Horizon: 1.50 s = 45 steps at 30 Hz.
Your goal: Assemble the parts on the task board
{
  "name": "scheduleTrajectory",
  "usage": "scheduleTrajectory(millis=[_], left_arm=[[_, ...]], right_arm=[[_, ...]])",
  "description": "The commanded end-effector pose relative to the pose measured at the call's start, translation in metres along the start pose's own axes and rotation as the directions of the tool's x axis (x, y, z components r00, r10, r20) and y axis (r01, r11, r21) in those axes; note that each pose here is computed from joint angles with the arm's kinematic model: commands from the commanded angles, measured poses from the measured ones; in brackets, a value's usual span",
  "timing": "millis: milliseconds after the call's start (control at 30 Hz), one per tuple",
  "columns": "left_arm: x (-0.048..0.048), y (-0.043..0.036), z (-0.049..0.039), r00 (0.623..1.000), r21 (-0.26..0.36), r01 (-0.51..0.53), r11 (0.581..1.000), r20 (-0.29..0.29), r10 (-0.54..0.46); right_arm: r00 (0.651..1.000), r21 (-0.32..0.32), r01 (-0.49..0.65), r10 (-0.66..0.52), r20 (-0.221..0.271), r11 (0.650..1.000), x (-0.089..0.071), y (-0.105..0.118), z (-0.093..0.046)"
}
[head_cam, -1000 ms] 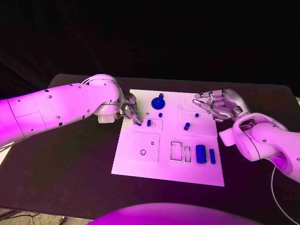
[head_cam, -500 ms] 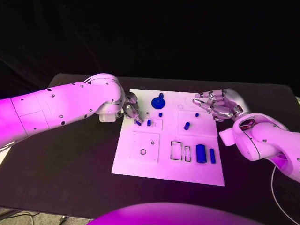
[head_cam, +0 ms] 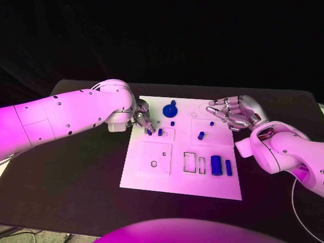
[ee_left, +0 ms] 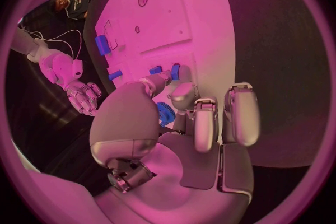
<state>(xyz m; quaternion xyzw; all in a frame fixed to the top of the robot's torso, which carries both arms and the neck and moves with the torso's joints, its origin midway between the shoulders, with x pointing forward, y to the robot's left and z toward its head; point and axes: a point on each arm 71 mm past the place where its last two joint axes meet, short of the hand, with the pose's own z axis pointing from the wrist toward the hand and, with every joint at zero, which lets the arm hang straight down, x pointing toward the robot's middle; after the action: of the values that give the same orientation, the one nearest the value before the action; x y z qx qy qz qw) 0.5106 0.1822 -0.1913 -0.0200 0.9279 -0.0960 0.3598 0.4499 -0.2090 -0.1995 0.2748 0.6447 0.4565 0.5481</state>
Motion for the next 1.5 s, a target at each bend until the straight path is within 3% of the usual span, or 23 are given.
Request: scheduleTrajectory(millis=[33,867,1333,1500], left_arm=[[0.0078,-0.0026,0.0028,0.999,-0.001,-0.03,1.0,-0.035,0.03],[0.0055,0.0025,0.0037,0.998,-0.024,-0.048,0.999,-0.03,0.047],[-0.0001,0.0047,-0.0009,0.999,-0.01,0.012,1.0,0.048,-0.012],[-0.0053,0.0062,-0.0046,0.986,0.026,0.129,0.991,0.099,-0.131]], right_arm=[[1.0,-0.002,-0.001,0.001,-0.017,1.0,0.001,0.0,0.0],[1.0,0.005,-0.015,0.015,-0.018,1.0,0.0,-0.002,0.0],[1.0,0.013,-0.018,0.018,-0.022,1.0,0.0,-0.004,-0.001],[0.999,0.019,-0.02,0.02,-0.025,1.0,0.0,-0.006,-0.001]])
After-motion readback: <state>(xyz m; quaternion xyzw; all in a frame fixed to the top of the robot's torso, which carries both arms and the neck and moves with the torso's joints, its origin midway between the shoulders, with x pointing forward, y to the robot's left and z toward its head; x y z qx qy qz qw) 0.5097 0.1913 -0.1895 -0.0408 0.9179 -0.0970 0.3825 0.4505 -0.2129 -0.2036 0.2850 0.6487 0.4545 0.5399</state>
